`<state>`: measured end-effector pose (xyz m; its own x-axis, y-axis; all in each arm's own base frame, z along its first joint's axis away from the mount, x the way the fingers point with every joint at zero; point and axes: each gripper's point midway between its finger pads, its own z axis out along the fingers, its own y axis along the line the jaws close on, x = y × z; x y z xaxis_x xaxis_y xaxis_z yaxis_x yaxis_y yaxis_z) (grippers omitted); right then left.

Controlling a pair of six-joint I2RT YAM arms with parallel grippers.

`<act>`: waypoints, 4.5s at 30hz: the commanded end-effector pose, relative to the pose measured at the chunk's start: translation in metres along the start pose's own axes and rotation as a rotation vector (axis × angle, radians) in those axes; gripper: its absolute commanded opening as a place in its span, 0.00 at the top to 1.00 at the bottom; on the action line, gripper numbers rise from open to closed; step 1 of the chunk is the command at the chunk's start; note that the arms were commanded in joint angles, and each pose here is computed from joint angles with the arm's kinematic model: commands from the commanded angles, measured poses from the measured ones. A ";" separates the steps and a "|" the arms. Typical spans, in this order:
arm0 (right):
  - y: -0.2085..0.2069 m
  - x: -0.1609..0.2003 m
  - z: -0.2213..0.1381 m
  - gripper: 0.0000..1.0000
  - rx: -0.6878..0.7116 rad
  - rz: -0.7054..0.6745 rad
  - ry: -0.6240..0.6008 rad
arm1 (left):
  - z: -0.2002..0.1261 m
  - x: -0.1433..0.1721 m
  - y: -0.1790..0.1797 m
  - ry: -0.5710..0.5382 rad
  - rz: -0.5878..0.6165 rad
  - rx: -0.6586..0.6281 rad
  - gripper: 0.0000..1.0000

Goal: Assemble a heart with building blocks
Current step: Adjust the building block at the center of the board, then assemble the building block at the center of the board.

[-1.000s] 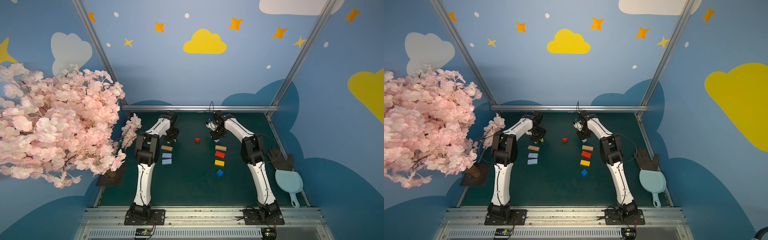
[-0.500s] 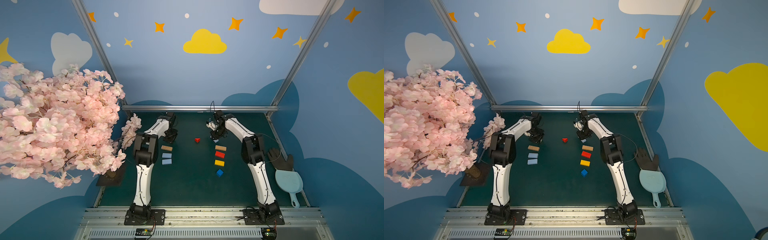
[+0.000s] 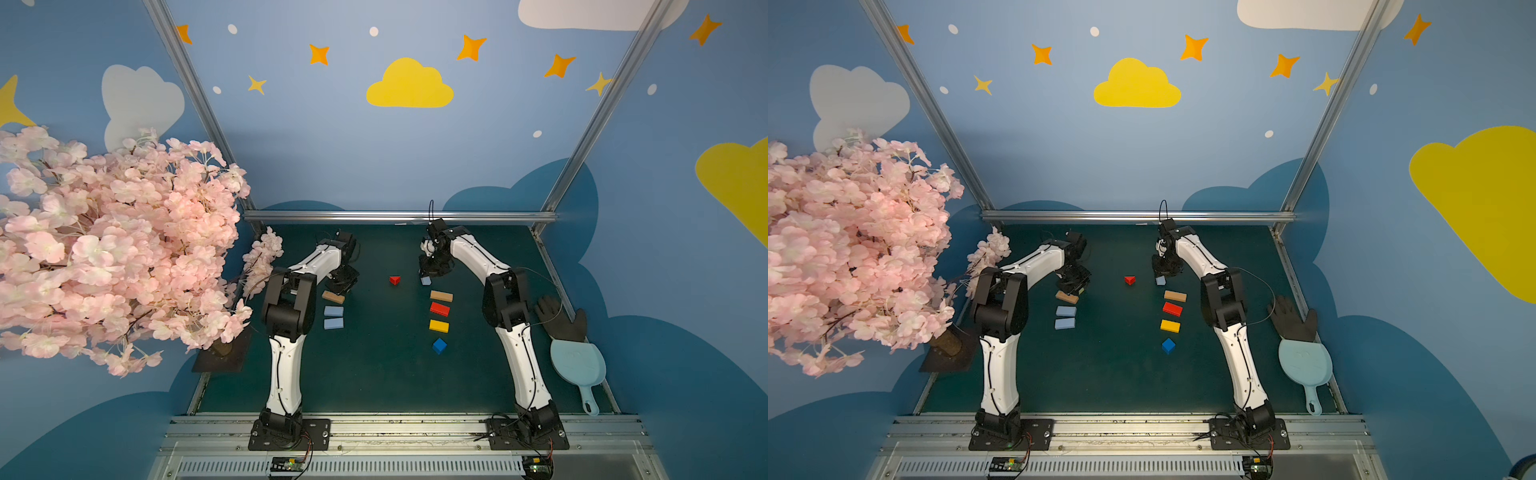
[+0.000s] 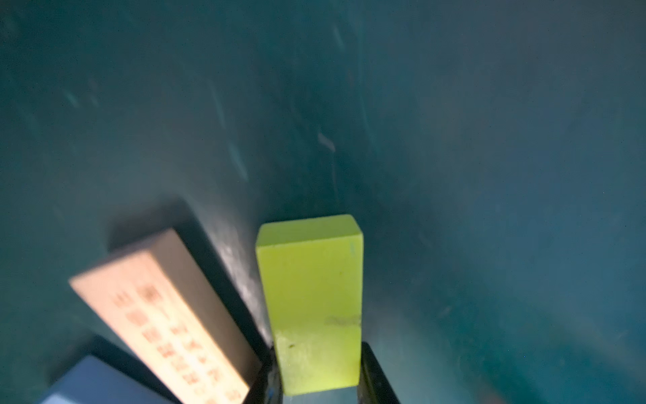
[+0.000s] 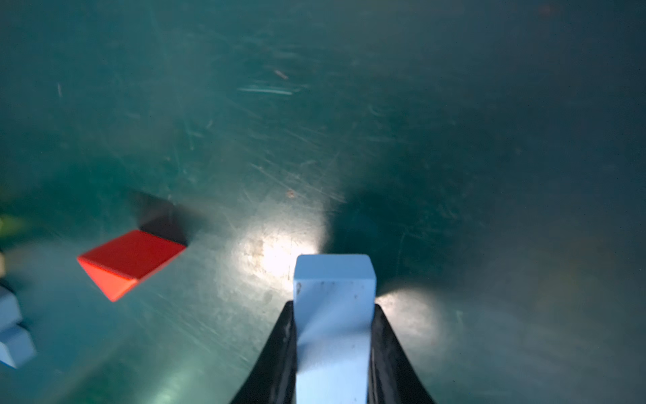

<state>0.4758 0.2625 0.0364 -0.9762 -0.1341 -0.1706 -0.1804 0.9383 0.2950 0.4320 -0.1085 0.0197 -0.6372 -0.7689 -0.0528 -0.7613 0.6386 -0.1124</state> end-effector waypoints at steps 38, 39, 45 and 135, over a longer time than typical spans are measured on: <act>0.002 0.005 -0.018 1.00 -0.009 0.217 -0.030 | 0.004 0.075 -0.018 0.112 0.861 -0.057 0.76; 0.001 0.005 -0.019 1.00 -0.008 0.216 -0.031 | 0.003 0.074 -0.016 0.106 0.882 -0.065 0.75; 0.003 0.005 -0.019 1.00 -0.015 0.206 -0.032 | -0.005 0.069 -0.006 0.085 0.942 -0.094 0.48; -0.007 -0.015 0.004 0.60 0.023 0.394 -0.058 | 0.019 0.049 -0.050 0.132 0.526 -0.058 0.79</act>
<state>0.4952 0.2574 0.0330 -0.9547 0.2805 -0.0994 0.2339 0.9138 0.3322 0.4479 -0.1789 0.0232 -0.9470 -0.3209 -0.0142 -0.3190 0.9447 -0.0765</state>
